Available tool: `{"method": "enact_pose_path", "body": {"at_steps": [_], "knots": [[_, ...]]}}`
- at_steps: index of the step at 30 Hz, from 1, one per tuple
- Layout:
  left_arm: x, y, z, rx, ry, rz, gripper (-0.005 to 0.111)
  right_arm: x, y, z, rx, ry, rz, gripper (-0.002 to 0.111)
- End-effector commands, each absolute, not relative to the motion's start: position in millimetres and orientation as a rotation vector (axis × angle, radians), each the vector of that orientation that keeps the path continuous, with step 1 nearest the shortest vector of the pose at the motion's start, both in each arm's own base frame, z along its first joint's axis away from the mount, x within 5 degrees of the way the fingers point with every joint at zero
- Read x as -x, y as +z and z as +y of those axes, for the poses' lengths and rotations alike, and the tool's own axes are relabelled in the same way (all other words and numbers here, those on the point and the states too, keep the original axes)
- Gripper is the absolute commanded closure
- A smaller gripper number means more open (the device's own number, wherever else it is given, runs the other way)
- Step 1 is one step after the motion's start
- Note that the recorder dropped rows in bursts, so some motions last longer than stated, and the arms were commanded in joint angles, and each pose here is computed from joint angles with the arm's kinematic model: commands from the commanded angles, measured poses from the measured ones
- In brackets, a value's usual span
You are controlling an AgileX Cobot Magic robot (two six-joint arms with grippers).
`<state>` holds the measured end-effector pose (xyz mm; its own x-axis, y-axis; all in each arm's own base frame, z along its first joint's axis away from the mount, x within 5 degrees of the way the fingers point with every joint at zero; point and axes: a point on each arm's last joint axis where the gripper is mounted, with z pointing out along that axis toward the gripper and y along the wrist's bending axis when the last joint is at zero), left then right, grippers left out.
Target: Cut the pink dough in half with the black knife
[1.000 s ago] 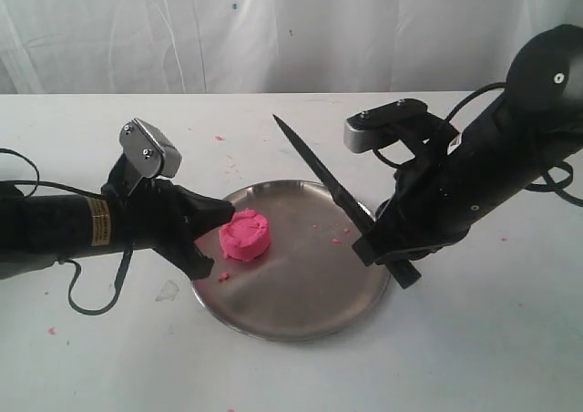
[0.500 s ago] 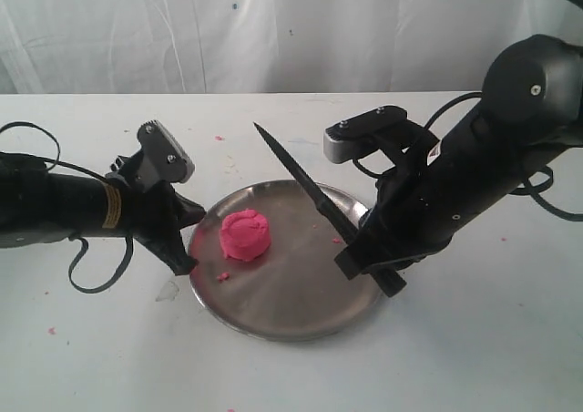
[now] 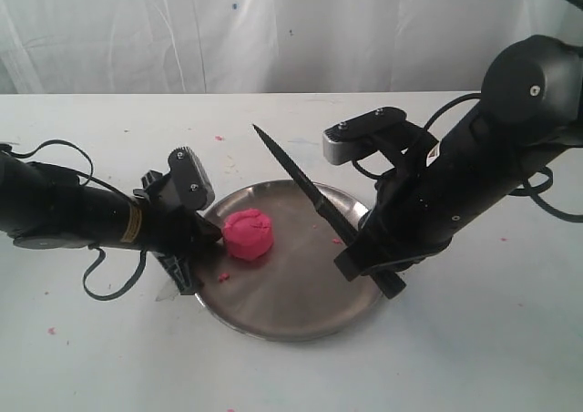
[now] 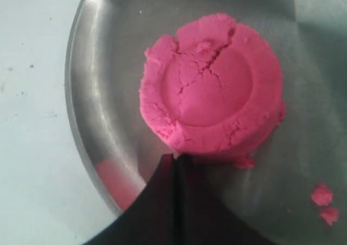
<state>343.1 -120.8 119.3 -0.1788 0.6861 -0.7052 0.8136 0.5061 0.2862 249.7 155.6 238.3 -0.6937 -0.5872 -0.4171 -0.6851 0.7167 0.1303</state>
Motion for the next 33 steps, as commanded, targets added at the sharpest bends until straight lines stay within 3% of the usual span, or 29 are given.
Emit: {"method": "enact_pose_path", "body": {"at_steps": [1, 8, 15, 23, 33], "knots": [[-348.9, 121.0, -130.6, -1.243, -0.289, 1.834, 0.107, -249.3, 239.8, 156.2, 0.980, 0.402, 2.571, 0.108], [-350.3, 109.9, -135.7, -1.274, -0.377, 1.854, 0.107, -249.9, 240.0, 156.2, 0.978, 0.398, 2.565, 0.108], [-349.3, 119.1, -145.8, -1.291, -0.498, 1.733, 0.107, -250.9, 239.6, 154.7, 1.004, 0.364, 2.553, 0.108], [-338.6, 164.3, -153.4, -1.184, -0.703, 1.663, 0.107, -251.8, 237.9, 153.3, 1.018, 0.335, 2.557, 0.108], [-318.4, 207.0, -150.8, -1.246, -0.750, 1.677, 0.107, -254.3, 217.5, 155.6, 1.058, 0.339, 2.660, 0.108]]}}
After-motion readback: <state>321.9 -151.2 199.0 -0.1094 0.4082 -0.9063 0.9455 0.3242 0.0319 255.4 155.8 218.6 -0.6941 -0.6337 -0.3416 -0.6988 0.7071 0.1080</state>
